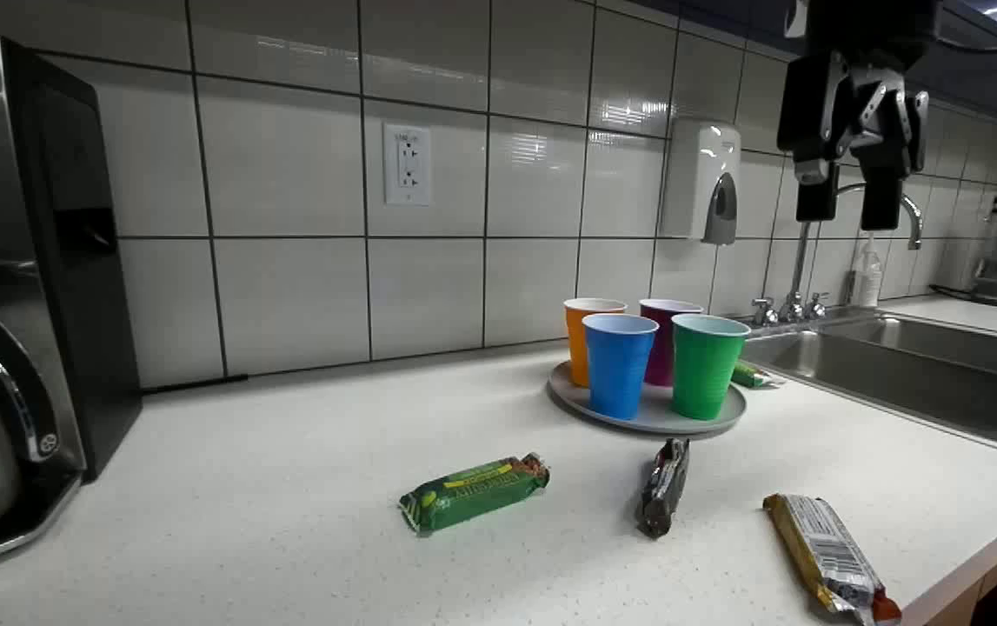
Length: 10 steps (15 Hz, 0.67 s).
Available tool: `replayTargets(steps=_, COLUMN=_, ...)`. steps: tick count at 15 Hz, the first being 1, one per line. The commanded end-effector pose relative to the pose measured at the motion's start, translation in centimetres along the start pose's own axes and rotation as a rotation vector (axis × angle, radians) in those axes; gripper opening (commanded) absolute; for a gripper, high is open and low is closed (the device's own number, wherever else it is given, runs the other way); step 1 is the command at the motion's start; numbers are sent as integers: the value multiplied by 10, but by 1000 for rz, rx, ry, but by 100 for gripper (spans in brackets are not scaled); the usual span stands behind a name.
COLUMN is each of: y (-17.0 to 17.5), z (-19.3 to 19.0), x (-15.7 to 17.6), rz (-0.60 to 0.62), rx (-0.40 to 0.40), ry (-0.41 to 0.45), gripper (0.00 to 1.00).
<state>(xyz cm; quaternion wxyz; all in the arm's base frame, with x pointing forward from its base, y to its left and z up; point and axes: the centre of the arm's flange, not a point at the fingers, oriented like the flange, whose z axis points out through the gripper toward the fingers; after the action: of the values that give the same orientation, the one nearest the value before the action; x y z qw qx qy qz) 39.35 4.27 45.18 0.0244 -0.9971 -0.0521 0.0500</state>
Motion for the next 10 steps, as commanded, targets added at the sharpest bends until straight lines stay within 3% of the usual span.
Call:
replayTargets(steps=1, y=0, z=0, x=0, rz=0, rx=0, ry=-1, gripper=100)
replayTargets(steps=10, y=-9, z=1, x=9, rz=11, rx=-13, ry=2, gripper=100)
